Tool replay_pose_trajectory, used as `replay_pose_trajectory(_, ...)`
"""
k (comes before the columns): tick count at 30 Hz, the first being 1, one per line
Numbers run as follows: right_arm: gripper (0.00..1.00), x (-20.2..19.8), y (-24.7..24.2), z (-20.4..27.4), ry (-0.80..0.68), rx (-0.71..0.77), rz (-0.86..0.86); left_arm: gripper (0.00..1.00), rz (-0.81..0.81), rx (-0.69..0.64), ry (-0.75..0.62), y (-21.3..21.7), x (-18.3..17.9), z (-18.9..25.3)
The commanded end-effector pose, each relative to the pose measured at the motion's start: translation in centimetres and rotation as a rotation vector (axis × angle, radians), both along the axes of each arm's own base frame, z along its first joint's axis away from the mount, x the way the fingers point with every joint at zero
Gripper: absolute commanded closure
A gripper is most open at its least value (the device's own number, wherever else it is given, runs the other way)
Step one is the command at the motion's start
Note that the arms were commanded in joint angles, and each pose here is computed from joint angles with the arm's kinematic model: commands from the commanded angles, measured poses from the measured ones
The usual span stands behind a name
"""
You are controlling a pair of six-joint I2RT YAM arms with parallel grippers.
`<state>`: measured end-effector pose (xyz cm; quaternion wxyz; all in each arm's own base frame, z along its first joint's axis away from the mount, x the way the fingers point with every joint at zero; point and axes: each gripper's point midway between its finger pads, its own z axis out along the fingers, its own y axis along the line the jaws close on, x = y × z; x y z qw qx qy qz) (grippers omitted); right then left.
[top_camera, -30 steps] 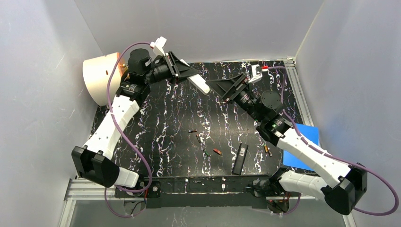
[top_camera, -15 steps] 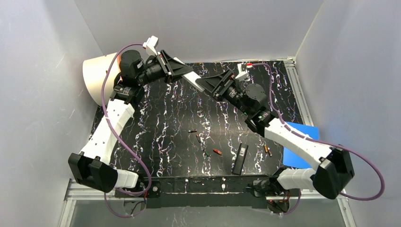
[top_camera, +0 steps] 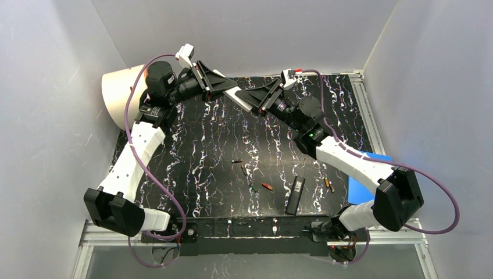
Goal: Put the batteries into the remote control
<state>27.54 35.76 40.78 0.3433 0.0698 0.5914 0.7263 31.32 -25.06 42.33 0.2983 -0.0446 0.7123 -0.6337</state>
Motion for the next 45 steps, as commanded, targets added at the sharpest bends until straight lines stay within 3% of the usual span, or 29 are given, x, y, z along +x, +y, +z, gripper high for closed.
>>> replay_pose_trajectory(1,0.54,-0.9,0.6,2.4,-0.052,0.050,0.074,1.00,-0.009,-0.027,-0.057,0.2,-1.4,2.1)
replay_pose_trajectory(3,0.61,-0.6,0.6,1.2,-0.029,0.037,0.067,1.00,0.014,-0.030,-0.070,0.5,-1.3,2.5)
replay_pose_trajectory(8,0.66,-0.1,-1.0,-1.5,0.001,0.037,0.031,1.00,0.094,-0.035,-0.114,1.4,-1.2,3.6)
replay_pose_trajectory(16,0.67,-0.7,-2.0,-2.3,-0.072,0.028,0.047,1.00,0.218,-0.035,-0.124,3.1,0.1,3.3)
replay_pose_trajectory(24,0.68,-0.8,-1.3,-1.7,-0.106,0.023,0.082,1.00,0.232,-0.023,-0.029,3.0,1.0,0.1)
replay_pose_trajectory(31,0.46,0.9,-1.0,-3.0,0.025,-0.049,0.031,1.00,0.236,-0.008,-0.001,2.9,1.3,-2.0)
replay_pose_trajectory(36,0.29,1.4,-1.0,-1.1,0.029,-0.036,0.048,1.00,0.200,0.012,0.002,2.5,1.4,-3.0)
replay_pose_trajectory(39,0.27,1.6,-1.5,-0.2,0.025,-0.049,0.057,1.00,0.187,0.050,0.002,2.4,1.7,-3.7)
replay_pose_trajectory(45,0.34,1.4,-1.7,-1.4,0.128,-0.069,0.080,1.00,0.217,0.101,0.021,2.6,2.9,-5.6)
